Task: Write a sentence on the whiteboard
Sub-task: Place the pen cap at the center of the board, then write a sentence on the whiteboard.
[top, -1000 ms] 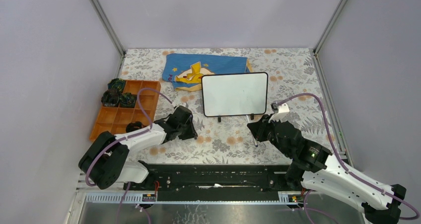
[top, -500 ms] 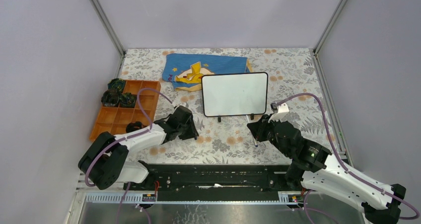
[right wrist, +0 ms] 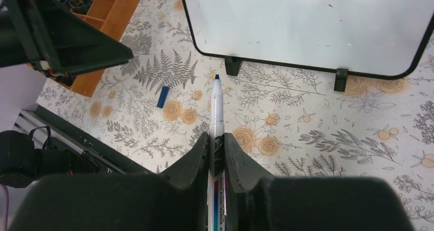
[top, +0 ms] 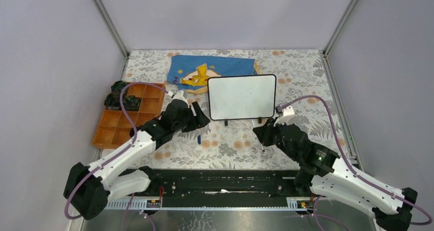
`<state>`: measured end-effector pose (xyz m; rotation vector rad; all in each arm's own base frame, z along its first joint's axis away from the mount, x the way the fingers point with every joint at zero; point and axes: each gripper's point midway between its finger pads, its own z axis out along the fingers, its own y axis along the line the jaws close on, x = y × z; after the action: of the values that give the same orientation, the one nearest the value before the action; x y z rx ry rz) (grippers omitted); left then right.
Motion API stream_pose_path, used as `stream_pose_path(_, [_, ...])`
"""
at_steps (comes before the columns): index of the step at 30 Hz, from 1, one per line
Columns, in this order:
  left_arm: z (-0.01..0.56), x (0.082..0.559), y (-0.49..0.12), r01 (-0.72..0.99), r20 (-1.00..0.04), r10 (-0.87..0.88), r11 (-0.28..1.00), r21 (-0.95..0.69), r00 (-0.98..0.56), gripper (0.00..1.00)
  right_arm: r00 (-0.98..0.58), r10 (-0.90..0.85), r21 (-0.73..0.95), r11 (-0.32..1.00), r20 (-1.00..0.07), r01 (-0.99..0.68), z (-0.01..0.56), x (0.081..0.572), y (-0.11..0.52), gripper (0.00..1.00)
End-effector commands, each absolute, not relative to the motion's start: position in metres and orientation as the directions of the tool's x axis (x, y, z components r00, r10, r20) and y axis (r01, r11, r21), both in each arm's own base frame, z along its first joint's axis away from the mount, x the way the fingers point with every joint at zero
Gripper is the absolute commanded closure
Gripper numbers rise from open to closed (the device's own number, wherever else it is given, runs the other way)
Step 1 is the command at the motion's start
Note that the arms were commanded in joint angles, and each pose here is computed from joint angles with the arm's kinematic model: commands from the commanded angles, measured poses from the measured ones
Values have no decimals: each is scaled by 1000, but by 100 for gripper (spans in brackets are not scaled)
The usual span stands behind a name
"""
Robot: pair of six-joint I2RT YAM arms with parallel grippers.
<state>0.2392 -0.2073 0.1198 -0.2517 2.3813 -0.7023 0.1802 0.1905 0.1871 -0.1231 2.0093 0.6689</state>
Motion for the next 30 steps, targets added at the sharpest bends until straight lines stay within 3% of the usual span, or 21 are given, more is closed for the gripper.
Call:
stream_pose_path(1, [160,241,-212,74,-574,-360,800,-596,-735,24,-461,218,437,782,-860,-445,226,181,207,100])
stream_pose_path(7, [213,227,-236,295,-620,-381,633,-715,-686,22,-465,213,464,708,-859,-533,242,170,223,100])
stream_pose_path(13, [305,180,-261,615,-635,-449,213,-759,-629,19,-463,276,539,463,-842,-703,287,143,259,100])
stream_pose_path(16, [327,164,-265,673,-637,-444,98,-733,-630,18,-465,318,560,376,-826,-739,305,136,268,100])
stream_pose_path(30, [349,139,-268,741,-676,-391,-21,-671,-624,20,-536,332,602,140,-777,-786,340,120,306,100])
